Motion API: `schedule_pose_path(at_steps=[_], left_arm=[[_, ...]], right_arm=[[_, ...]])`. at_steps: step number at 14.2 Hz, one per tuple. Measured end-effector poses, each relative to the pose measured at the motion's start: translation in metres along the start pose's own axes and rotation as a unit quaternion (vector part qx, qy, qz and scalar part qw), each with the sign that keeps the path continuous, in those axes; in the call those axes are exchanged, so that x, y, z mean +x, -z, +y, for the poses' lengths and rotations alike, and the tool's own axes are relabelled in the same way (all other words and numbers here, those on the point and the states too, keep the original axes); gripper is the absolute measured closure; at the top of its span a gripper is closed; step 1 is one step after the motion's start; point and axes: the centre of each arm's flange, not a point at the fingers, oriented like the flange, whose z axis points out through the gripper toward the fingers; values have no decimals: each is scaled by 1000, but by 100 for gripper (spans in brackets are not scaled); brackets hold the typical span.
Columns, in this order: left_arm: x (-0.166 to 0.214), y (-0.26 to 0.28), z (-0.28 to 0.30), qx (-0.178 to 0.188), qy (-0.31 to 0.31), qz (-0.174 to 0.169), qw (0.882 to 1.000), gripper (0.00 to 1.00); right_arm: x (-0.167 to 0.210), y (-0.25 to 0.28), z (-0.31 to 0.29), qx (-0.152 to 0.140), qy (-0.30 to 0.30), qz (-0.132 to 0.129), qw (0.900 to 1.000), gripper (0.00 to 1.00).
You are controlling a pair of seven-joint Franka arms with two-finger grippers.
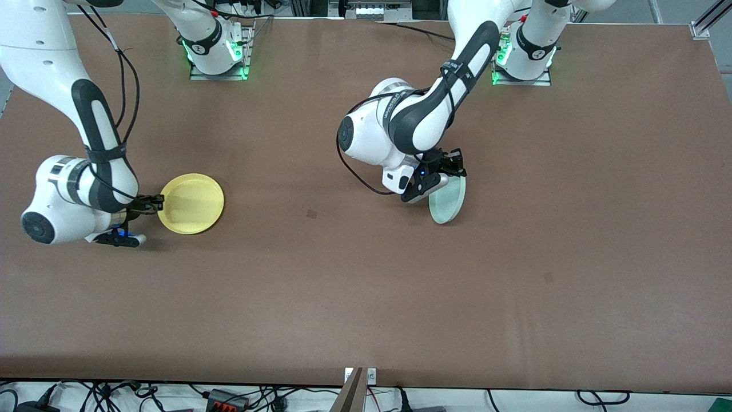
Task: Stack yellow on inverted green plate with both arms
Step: 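Lift the green plate with the left gripper while the right gripper grasps the yellow plate, then flip the green plate upside down and lower it at table center with the left gripper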
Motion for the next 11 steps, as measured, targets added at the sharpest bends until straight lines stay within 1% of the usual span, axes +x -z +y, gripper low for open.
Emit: schedule_pose_path(at_steps=[3, 5, 8, 11], left_arm=[[1, -4, 0, 12, 16, -2, 1000, 97], [-2, -8, 6, 17, 25, -2, 1000, 97], [-9, -13, 16, 28, 34, -2, 999, 97], [-19, -14, 24, 44, 58, 4, 997, 97]], right_arm=[[-21, 67, -4, 2, 15, 17, 1000, 97], [-29, 91, -6, 2, 25, 30, 999, 97], [-28, 90, -7, 9, 30, 28, 999, 97], [-27, 86, -5, 12, 40, 26, 999, 97]])
